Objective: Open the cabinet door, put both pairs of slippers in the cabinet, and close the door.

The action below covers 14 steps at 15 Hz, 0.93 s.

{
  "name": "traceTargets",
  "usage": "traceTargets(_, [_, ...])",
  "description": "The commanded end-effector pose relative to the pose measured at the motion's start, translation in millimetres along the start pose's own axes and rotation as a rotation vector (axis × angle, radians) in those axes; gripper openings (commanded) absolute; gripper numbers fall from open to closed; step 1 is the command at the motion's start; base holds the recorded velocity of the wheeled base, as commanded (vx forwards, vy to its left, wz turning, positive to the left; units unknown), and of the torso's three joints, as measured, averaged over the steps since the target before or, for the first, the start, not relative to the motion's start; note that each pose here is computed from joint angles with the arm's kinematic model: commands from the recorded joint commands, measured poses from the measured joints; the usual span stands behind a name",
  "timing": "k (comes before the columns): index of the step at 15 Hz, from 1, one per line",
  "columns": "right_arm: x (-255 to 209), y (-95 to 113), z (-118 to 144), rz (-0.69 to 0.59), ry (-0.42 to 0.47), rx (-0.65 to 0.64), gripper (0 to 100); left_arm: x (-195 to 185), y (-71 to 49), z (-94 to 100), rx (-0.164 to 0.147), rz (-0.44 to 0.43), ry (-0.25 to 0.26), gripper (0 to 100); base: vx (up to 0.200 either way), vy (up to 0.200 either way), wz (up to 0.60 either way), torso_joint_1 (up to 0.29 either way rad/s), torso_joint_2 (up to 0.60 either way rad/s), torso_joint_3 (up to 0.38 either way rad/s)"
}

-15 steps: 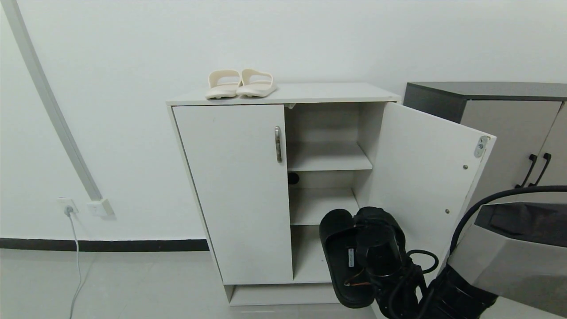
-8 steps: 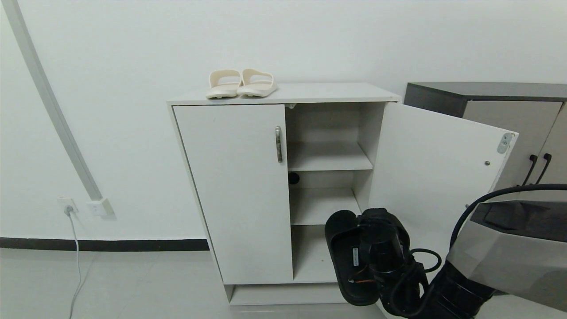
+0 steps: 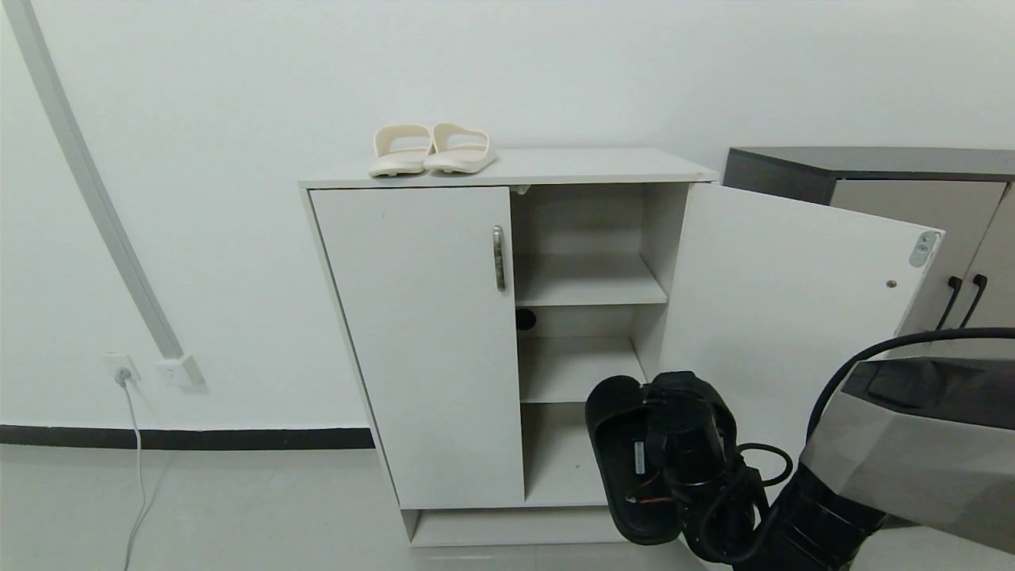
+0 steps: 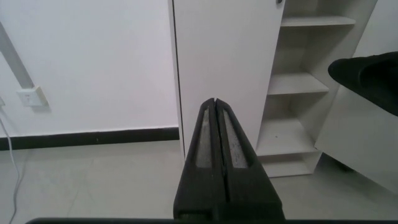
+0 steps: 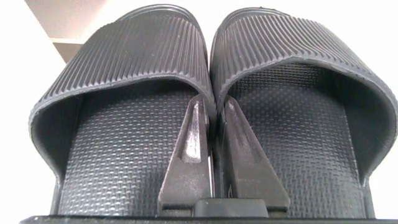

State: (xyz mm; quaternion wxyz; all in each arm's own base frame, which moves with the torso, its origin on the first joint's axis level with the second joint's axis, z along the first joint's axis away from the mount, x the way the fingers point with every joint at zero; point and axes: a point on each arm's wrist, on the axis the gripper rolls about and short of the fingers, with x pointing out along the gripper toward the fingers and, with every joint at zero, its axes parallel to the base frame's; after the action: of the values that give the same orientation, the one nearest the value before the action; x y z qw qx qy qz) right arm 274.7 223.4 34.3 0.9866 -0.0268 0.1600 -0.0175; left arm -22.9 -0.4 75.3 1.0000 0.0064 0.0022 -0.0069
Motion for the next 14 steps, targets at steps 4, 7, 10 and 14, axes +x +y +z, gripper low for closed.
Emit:
traceTargets(4, [18.8, 35.8, 2.1, 0.168, -0.038, 0.047, 0, 0.1, 0.1, 0.0, -0.017, 0.008, 0.002, 0, 0.0, 0.0, 0.0, 0.0, 0.0, 0.0])
traceTargets(7, [32.2, 48.8, -4.0, 0.172, -0.048, 0.064, 0, 0.1, 0.1, 0.0, -0.016, 0.008, 0.002, 0, 0.0, 0.0, 0.0, 0.0, 0.0, 0.0])
traceTargets(10, [35.0, 50.1, -9.2, 0.167, -0.038, 0.077, 0, 0.1, 0.1, 0.0, -0.016, 0.006, 0.002, 0, 0.0, 0.0, 0.0, 0.0, 0.0, 0.0])
traceTargets(14, [44.1, 52.1, -21.5, 0.093, -0.036, 0.074, 0, 0.1, 0.1, 0.0, -0.016, 0.006, 0.002, 0, 0.0, 0.0, 0.0, 0.0, 0.0, 0.0])
